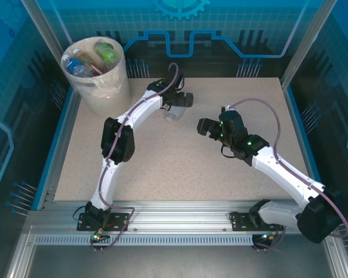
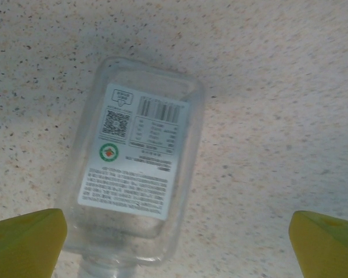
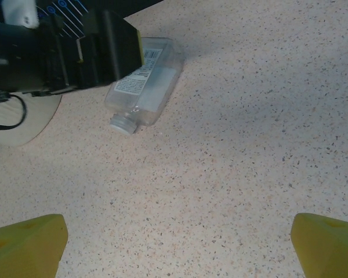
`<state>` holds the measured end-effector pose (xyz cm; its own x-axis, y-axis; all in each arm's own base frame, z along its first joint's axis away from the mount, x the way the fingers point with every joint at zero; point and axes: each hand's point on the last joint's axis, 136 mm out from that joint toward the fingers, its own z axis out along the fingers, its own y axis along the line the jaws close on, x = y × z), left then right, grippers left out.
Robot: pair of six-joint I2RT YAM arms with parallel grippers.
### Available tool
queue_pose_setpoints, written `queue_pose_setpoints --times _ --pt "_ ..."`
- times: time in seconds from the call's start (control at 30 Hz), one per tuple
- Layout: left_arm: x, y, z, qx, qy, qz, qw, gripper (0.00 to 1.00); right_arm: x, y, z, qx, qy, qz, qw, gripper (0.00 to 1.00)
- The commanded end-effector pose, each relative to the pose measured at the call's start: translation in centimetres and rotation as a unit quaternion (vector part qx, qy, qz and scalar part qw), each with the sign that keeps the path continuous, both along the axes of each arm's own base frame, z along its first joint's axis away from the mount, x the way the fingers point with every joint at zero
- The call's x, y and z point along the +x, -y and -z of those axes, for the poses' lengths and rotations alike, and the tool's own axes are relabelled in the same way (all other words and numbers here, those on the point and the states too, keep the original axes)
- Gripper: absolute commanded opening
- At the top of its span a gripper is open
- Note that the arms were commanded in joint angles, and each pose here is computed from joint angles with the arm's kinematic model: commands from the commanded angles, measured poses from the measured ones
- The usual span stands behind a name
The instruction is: Put the plastic bottles in the bin
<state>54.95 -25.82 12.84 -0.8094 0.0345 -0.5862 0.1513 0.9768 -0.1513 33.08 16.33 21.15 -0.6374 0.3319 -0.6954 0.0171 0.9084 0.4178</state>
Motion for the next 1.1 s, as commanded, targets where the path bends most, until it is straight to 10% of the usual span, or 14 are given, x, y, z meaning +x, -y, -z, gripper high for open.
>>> queue_pose_setpoints --times 0.0,1.07 --pt "0.2 -1.0 1.4 0.069 -0.002 0.012 0.998 0.99 -0.5 1.0 -0.1 -0.006 0.001 0.010 1.000 1.00" --pt "2.5 -2.4 7.1 0.098 -0.036 0.014 0.994 0.86 -1.3 2.4 -0.6 -0.014 0.014 0.030 0.999 1.00"
